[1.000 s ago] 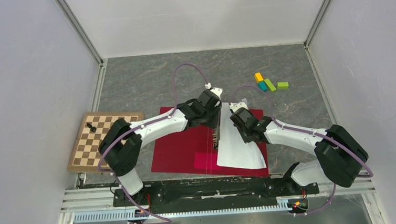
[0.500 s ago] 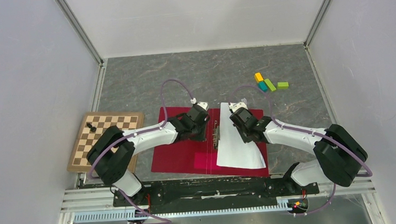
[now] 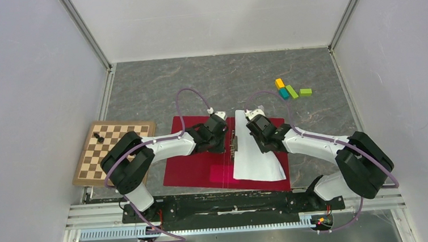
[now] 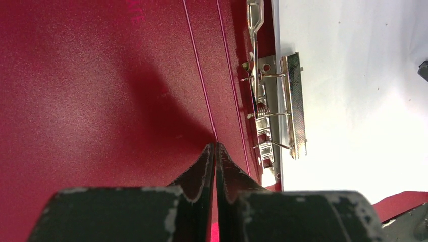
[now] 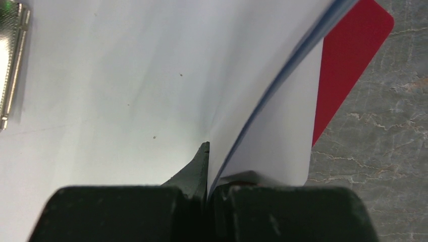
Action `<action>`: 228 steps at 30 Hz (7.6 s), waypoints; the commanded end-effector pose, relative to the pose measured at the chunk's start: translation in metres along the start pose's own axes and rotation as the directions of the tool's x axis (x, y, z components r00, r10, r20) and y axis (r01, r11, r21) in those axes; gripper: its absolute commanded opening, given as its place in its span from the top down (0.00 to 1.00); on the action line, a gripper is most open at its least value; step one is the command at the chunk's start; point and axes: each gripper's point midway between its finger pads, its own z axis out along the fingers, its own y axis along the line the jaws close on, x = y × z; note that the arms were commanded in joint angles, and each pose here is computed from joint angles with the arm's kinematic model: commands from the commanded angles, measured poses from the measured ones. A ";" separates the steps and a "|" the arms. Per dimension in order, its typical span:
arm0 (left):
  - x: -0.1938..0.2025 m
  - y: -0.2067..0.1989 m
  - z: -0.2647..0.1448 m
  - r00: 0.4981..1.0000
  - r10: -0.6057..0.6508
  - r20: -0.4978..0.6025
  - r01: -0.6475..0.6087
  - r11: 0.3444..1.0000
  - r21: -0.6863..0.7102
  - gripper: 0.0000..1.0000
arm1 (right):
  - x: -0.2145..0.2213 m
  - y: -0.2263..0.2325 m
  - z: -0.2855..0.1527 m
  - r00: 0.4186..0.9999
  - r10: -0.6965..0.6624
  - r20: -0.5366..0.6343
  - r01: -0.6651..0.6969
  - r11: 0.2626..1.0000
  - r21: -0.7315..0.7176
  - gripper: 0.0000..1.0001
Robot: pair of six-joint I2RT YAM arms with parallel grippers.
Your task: Put the files into the folder
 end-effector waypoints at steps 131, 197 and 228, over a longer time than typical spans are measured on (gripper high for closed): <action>-0.014 -0.016 0.006 0.999 -0.035 -0.022 0.036 0.998 0.048 0.94 | 0.021 -0.067 -0.007 0.839 0.504 0.204 -0.488 0.864 -0.127 0.64; -0.014 -0.015 0.009 0.999 -0.041 -0.019 0.042 0.998 0.050 0.95 | 0.006 -0.063 -0.001 0.848 0.492 0.196 -0.472 0.870 -0.141 0.52; -0.021 -0.021 0.000 0.999 -0.044 -0.006 0.045 0.996 0.080 0.94 | 0.008 -0.072 -0.009 0.850 0.484 0.209 -0.474 0.875 -0.098 0.29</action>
